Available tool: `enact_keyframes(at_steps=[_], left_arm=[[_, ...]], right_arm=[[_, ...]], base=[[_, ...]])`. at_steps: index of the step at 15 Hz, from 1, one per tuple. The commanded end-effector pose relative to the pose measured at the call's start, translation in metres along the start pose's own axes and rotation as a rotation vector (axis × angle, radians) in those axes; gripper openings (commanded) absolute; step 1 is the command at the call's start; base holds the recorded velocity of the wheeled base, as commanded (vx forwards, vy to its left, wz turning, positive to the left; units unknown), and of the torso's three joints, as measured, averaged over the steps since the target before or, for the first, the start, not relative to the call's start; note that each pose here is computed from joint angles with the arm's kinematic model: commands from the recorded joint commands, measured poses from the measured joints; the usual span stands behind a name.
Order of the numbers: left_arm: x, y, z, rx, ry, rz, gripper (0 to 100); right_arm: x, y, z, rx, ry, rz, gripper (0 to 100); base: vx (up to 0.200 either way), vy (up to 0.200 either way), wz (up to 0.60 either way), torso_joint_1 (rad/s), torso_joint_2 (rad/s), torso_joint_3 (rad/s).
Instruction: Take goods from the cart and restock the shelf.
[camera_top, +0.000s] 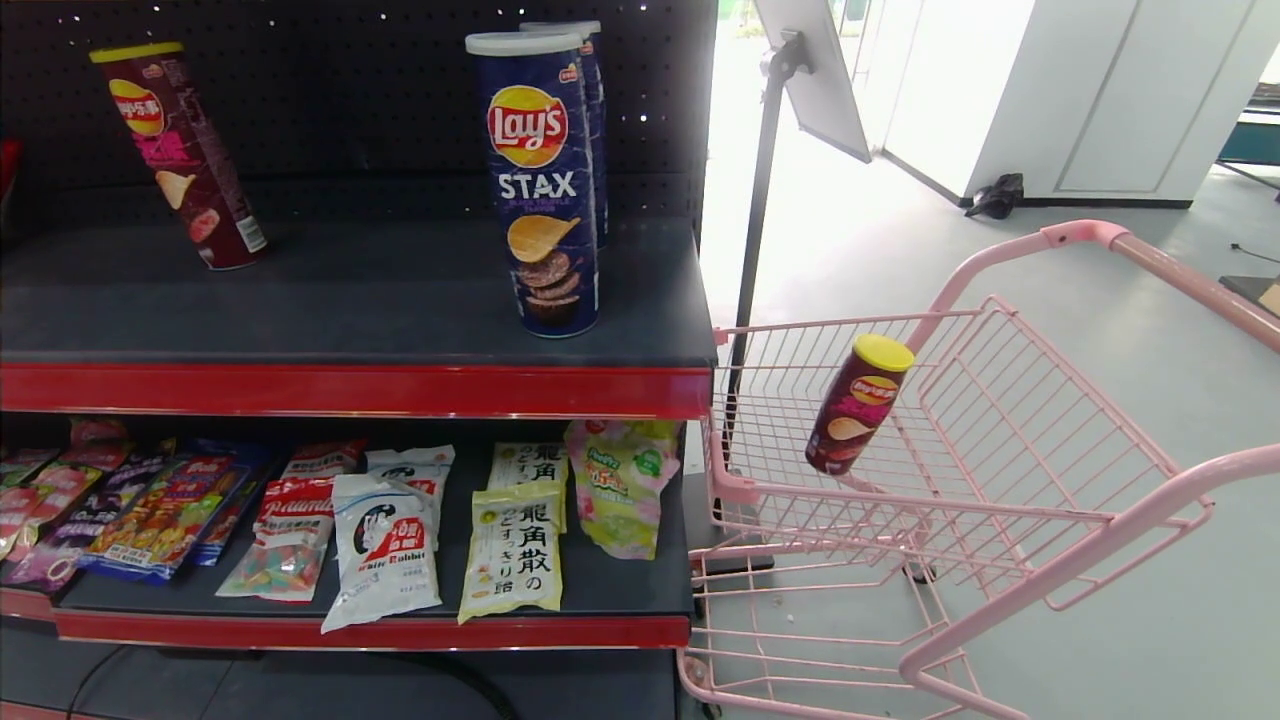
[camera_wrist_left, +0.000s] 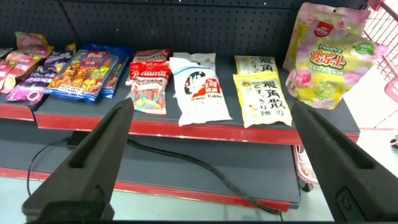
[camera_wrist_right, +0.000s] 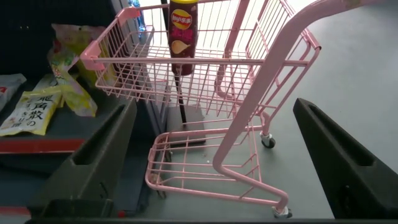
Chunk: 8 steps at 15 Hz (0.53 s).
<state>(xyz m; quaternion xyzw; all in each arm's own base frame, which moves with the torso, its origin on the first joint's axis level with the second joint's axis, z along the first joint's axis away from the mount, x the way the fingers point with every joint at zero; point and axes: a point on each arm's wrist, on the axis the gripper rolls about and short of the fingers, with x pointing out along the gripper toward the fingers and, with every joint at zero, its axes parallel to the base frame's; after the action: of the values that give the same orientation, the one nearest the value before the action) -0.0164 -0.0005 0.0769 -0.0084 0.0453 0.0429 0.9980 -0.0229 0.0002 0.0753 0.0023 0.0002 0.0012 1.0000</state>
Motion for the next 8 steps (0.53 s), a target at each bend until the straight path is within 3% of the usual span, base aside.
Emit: enact_keyframes(at_steps=[1, 6, 8], left_arm=[[0.0001, 0.0000, -0.0001, 0.000, 0.001, 0.001, 100], [-0.0001, 0.0000, 0.0003, 0.001, -0.001, 0.001, 100], [0.0001, 0.0000, -0.0001, 0.001, 0.001, 0.001, 100]], right_arm=[[0.0001, 0.0000, 0.0000, 0.000, 0.001, -0.001, 100], [0.0001, 0.0000, 0.0000, 0.000, 0.001, -0.001, 100], [0.0001, 0.0000, 0.0000, 0.000, 0.001, -0.001, 100]], base=[[0.000, 0.000, 0.00, 0.000, 0.00, 0.000], [0.000, 0.000, 0.00, 0.000, 0.00, 0.000], [0.200, 0.000, 0.00, 0.002, 0.00, 0.002]])
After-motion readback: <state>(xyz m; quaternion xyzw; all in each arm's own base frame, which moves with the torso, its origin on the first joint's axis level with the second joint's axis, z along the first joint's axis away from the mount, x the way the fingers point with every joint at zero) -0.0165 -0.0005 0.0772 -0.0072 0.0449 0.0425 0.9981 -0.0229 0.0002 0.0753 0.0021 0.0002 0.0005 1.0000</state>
